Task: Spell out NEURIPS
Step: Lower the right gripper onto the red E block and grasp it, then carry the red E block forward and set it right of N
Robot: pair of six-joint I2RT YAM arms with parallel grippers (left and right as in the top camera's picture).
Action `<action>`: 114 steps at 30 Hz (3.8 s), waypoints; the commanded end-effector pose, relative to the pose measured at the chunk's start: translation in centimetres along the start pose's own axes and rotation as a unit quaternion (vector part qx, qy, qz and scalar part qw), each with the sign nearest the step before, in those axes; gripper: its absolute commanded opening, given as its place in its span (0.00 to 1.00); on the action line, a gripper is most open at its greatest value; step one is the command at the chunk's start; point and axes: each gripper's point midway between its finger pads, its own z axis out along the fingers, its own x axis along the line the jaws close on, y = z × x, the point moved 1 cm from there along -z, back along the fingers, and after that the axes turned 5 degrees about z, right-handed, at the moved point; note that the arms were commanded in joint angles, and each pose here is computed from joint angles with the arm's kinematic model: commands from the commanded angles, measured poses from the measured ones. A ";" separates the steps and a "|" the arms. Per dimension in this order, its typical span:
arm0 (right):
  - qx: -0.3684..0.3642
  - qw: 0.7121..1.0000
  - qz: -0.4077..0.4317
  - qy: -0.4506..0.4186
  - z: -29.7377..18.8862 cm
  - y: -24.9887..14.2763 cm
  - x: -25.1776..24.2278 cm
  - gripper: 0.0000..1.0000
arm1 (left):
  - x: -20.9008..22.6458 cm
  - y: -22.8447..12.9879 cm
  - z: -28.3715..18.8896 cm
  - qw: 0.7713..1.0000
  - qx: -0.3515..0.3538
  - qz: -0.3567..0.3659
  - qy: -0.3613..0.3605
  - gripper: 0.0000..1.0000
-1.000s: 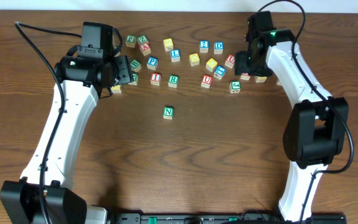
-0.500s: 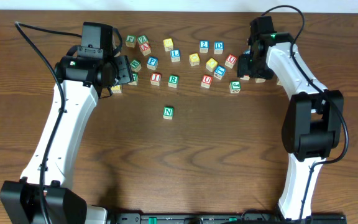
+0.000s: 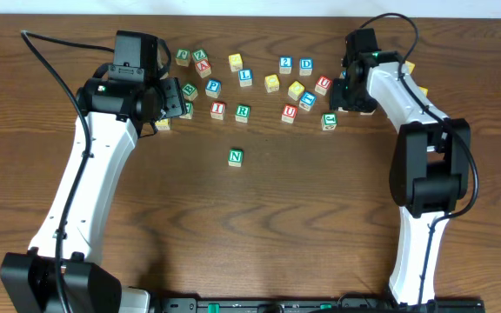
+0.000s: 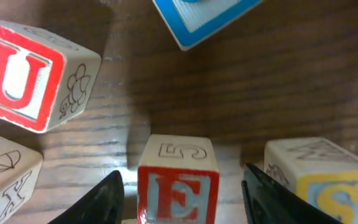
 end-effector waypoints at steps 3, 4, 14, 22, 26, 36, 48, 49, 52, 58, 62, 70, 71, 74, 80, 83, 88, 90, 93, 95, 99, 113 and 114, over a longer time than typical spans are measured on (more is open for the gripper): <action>-0.011 1.000 0.001 0.003 0.1 0.6 -0.1 0.50 | 0.1 0.3 -0.4 1.000 -0.007 0.003 0.002 0.64; -0.012 1.000 0.001 0.004 0.1 0.7 0.0 0.49 | 0.1 0.3 -0.4 1.000 -0.007 0.003 0.002 0.64; -0.016 1.000 0.009 -0.003 0.2 0.8 -0.3 0.31 | 0.1 0.4 -0.4 1.000 -0.007 0.003 0.002 0.64; -0.022 1.000 0.008 -0.006 -0.4 1.4 -0.2 0.24 | 0.1 0.4 -0.4 1.000 -0.008 0.003 0.001 0.64; -0.020 1.000 0.008 -0.007 -1.8 1.9 -0.1 0.22 | 0.0 0.6 -0.4 1.000 -0.012 0.003 0.000 0.64; 0.014 0.999 -0.003 0.028 -7.4 1.8 2.2 0.15 | 0.0 0.6 -0.5 1.000 -0.013 0.003 0.000 0.64; 0.120 0.987 -0.083 0.074 -9.0 -5.4 9.2 0.15 | 0.0 0.8 -0.5 1.000 -0.017 0.003 0.000 0.64; 0.126 0.985 -0.090 0.070 -9.0 -6.0 9.6 0.15 | 0.0 0.9 -0.5 1.000 -0.018 0.003 -0.001 0.64; 0.141 0.981 -0.111 0.067 -8.7 -7.8 11.0 0.15 | 0.0 1.3 -0.5 1.000 -0.026 0.002 -0.002 0.64; 0.162 0.976 -0.131 0.060 -7.5 -11.2 13.7 0.17 | -0.1 1.8 0.1 0.999 -0.034 0.002 -0.001 0.64; 0.168 0.976 -0.125 0.056 -6.5 -12.9 14.9 0.17 | 0.5 1.6 1.1 1.000 -0.025 0.002 0.018 0.64; 0.154 0.982 -0.106 0.039 -4.2 -15.2 16.9 0.15 | 1.6 1.1 3.3 0.999 -0.001 -0.014 0.039 0.64; 0.149 0.983 -0.102 0.035 -4.0 -15.3 17.0 0.15 | 1.8 1.1 3.4 0.999 0.001 -0.019 0.040 0.64; 0.140 0.984 -0.102 0.038 -3.6 -15.6 17.7 0.16 | 2.3 1.0 3.7 0.998 0.005 -0.041 0.045 0.64; 0.132 0.985 -0.105 0.031 -3.7 -16.4 18.6 0.16 | 2.2 0.9 3.8 0.998 0.007 -0.043 0.044 0.64; 0.122 0.987 -0.102 0.012 -3.5 -16.7 18.6 0.16 | 2.2 0.9 3.8 0.998 0.007 -0.044 0.044 0.64; 0.117 0.988 -0.105 0.003 -3.5 -17.4 19.0 0.16 | 2.3 0.7 3.8 0.998 0.011 -0.043 0.045 0.64; 0.117 0.988 -0.103 0.003 -3.6 -17.6 19.2 0.18 | 2.3 0.7 3.8 0.998 0.012 -0.043 0.046 0.64; 0.117 0.988 -0.104 0.002 -3.6 -17.7 19.3 0.24 | 2.3 0.7 3.8 0.998 0.012 -0.043 0.045 0.64; 0.117 0.988 -0.104 0.002 -3.6 -17.7 19.2 0.27 | 2.3 0.7 3.8 0.998 0.012 -0.043 0.046 0.64; 0.116 0.988 -0.103 0.002 -3.6 -17.7 19.2 0.35 | 2.3 0.7 3.8 0.998 0.012 -0.043 0.046 0.64; 0.106 0.989 -0.106 0.012 -4.3 -16.5 19.6 0.39 | 2.3 0.7 3.8 0.998 0.012 -0.043 0.045 0.64; 0.101 0.989 -0.104 0.015 -4.7 -16.0 19.7 0.39 | 2.3 0.7 3.8 0.998 0.012 -0.043 0.046 0.64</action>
